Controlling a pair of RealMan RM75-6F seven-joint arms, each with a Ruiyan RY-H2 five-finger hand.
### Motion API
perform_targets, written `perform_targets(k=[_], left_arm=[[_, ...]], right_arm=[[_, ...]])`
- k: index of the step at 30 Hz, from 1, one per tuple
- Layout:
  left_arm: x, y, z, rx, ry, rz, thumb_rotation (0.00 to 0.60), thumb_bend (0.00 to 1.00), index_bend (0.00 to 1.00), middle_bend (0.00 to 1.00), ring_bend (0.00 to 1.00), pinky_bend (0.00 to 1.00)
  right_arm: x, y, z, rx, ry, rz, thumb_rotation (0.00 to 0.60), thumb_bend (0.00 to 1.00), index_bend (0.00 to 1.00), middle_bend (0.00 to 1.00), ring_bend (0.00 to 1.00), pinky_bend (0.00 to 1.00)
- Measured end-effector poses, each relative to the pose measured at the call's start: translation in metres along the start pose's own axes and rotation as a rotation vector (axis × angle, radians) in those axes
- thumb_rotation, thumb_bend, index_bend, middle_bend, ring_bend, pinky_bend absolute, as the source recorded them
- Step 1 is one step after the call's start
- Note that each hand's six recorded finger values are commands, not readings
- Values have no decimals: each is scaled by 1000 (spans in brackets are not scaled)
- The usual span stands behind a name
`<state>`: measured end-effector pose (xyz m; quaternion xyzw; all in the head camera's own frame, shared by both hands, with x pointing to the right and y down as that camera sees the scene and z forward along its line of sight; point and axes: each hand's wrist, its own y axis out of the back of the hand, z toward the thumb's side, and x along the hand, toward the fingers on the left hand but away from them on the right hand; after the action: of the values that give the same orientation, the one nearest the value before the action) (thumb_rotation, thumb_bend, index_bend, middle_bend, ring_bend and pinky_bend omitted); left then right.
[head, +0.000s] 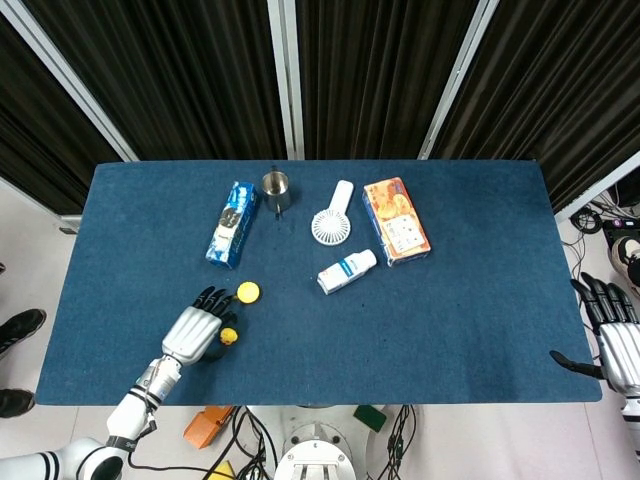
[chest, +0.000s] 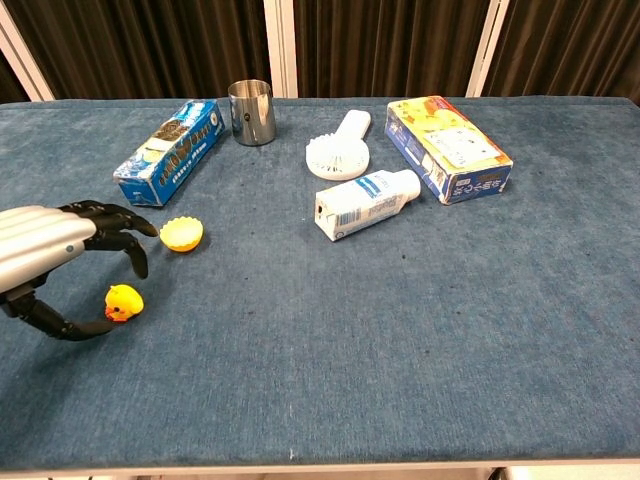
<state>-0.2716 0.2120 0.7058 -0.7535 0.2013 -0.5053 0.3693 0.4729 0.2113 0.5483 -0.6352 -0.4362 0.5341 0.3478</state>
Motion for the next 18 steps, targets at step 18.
perform_targets(k=[18], left_arm=[[7,6,-2,-61,10,49,600,428,491,133,52,0]], right_arm=[[-1,0,3,6,1,3,600,141,0,12,0,47]])
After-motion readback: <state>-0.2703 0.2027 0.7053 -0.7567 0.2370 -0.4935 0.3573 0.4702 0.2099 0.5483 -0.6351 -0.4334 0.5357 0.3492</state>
